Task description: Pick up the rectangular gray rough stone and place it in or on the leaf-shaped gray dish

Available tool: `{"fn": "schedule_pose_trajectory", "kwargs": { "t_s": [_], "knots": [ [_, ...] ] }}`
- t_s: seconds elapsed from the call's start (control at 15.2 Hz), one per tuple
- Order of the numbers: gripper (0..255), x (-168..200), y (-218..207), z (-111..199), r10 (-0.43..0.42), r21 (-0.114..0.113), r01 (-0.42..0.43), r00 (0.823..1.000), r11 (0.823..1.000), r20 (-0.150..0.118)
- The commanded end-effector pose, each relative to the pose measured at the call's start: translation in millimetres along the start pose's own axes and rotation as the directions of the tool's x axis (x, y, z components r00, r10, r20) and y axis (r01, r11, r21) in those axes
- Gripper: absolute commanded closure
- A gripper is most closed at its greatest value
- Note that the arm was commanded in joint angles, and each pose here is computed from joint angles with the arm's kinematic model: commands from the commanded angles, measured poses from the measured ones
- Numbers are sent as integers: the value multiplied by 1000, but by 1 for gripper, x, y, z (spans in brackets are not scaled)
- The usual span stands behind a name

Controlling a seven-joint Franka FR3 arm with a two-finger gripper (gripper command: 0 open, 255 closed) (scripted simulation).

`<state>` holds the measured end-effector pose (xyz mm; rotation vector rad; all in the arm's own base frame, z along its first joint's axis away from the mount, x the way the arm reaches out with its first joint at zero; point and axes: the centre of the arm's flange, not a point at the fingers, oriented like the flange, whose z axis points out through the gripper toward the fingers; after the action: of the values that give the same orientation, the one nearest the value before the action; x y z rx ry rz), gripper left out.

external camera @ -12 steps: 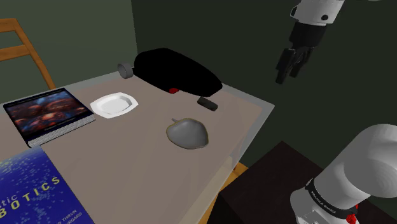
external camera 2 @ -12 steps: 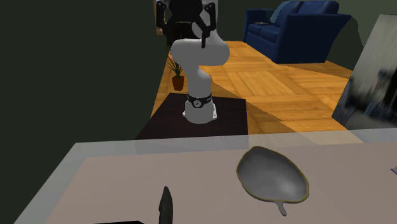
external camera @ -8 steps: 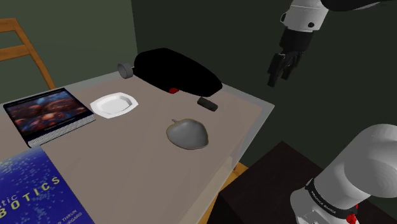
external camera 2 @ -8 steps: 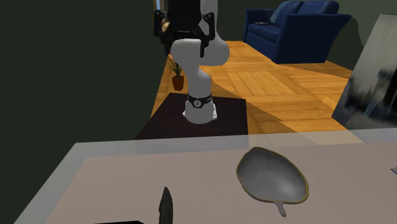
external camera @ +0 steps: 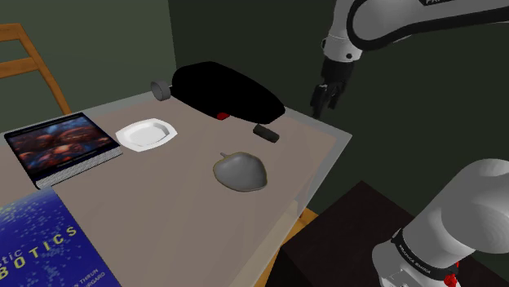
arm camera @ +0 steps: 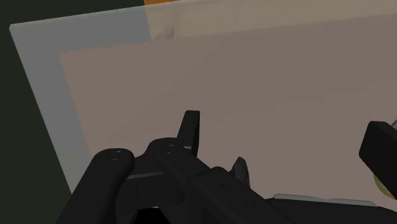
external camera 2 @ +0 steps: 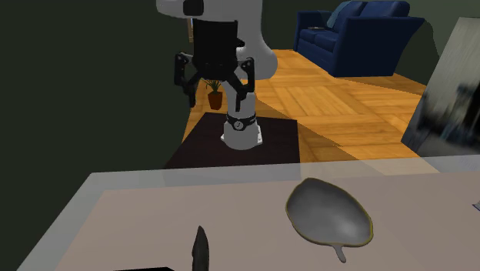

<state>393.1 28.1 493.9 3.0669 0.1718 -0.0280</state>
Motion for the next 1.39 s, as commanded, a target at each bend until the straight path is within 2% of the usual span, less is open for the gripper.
{"fn": "schedule_pose_trajectory", "kwargs": {
  "t_s": [0.0, 0.53, 1.12, 1.32],
  "knots": [
    [0, 21, -2, 17, -22, -9, 22, 1000, 1000, -2],
    [0, 104, -10, 83, -103, -42, 103, 995, 994, -4],
    [0, 196, -25, 156, -195, -80, 194, 981, 978, -2],
    [0, 205, -26, 173, -203, -84, 202, 979, 976, -2]
  ]
}}
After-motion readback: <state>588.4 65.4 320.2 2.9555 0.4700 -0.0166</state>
